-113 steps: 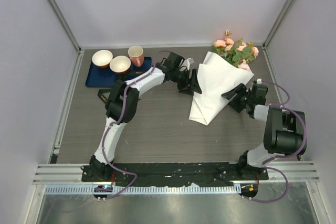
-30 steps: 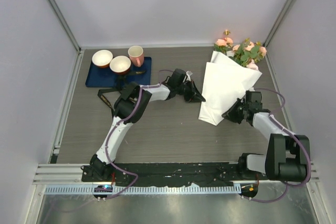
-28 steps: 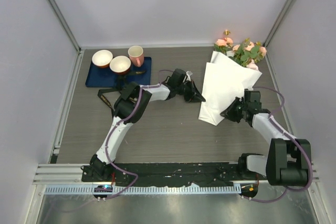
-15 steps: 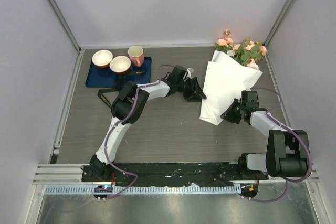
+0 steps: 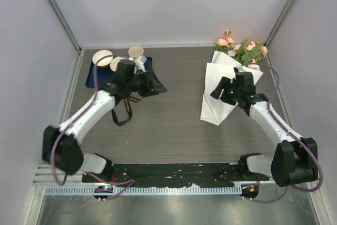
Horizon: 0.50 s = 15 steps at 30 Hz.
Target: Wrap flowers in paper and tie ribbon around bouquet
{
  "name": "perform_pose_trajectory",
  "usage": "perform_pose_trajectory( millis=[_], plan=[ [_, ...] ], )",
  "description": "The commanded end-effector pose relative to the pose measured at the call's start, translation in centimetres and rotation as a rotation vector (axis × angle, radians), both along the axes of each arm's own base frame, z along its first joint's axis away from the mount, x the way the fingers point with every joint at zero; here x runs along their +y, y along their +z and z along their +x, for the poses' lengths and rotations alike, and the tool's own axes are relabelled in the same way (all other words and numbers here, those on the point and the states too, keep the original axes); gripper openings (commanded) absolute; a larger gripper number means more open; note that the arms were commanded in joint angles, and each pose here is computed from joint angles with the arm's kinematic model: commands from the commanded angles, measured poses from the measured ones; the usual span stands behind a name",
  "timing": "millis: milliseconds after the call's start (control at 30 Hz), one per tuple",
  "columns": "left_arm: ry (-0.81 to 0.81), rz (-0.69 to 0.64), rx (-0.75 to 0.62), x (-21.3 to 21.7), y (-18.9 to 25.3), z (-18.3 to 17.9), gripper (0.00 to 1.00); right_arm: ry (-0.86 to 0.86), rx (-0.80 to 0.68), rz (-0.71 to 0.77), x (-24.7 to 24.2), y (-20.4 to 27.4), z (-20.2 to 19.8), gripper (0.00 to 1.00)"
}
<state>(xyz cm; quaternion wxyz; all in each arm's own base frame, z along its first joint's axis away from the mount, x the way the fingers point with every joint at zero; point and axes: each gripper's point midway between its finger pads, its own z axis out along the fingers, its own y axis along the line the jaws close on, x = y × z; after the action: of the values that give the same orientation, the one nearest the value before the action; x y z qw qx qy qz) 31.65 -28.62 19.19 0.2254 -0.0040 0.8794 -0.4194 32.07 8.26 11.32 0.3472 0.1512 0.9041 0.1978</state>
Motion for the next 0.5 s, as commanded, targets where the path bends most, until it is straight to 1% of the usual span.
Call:
perform_pose_trajectory(
  millis=[0, 33, 67, 100, 133, 167, 200, 233, 267, 300, 333, 367, 400, 433, 467],
  plan=[
    [0.216, 0.209, 0.016, 9.4, -1.6, -4.3, 0.59, 0.138, -0.147, -0.012, 5.5, 5.1, 2.0, 0.66],
    [0.264, 0.255, 0.09, 11.3, -3.3, -6.1, 0.62, 0.21, -0.14, -0.017, 8.5, 4.7, 1.7, 0.69],
    [0.355, 0.282, 0.114, 13.6, -3.8, -6.3, 0.63, 0.247, -0.177, -0.01, 10.4, 6.0, 2.3, 0.7],
    [0.412, 0.285, 0.126, 15.0, -4.2, -7.6, 0.66, 0.279, -0.194, -0.011, 12.1, 6.5, 2.4, 0.71],
    [0.462, 0.285, 0.168, 16.0, -4.6, -8.5, 0.83, 0.328, -0.169, -0.018, 14.4, 5.3, 2.4, 0.72],
    [0.518, 0.277, 0.182, 17.3, -4.8, -8.7, 0.84, 0.394, -0.202, 0.004, 17.6, 6.9, 2.1, 0.73],
    [0.564, 0.267, 0.17, 18.2, -4.8, -9.5, 0.84, 0.447, -0.193, 0.028, 19.7, 6.6, 1.7, 0.74],
    [0.608, 0.272, 0.193, 19.0, -5.1, -10.2, 0.85, 0.471, -0.168, 0.035, 21.7, 5.2, 2.0, 0.74],
    [0.703, 0.281, 0.194, 20.6, -5.1, -10.2, 0.86, 0.519, -0.184, 0.06, 24.7, 5.9, 1.6, 0.76],
    [0.752, 0.274, 0.176, 21.4, -4.8, -10.7, 0.86, 0.553, -0.198, 0.086, 26.7, 5.8, 1.7, 0.76],
    [0.807, 0.284, 0.187, 22.5, -4.8, -11.1, 0.86, 0.571, -0.167, 0.076, 28.8, 4.0, 2.7, 0.77],
    [0.833, 0.297, 0.162, 23.1, -4.6, -11.1, 0.87, 0.562, -0.142, 0.071, 29.9, 3.1, 2.8, 0.76],
    [0.829, 0.279, 0.115, 23.1, -3.9, -10.5, 0.97, 0.553, -0.118, 0.048, 30.4, 2.2, 3.2, 0.77],
    [0.814, 0.282, 0.109, 23.0, -4.0, -10.4, 1.0, 0.559, -0.107, 0.044, 31.7, 1.2, 3.9, 0.76],
    [0.79, 0.3, 0.099, 22.9, -4.1, -10.2, 1.0, 0.576, -0.105, 0.051, 32.9, 1.1, 3.4, 0.76]
  ],
)
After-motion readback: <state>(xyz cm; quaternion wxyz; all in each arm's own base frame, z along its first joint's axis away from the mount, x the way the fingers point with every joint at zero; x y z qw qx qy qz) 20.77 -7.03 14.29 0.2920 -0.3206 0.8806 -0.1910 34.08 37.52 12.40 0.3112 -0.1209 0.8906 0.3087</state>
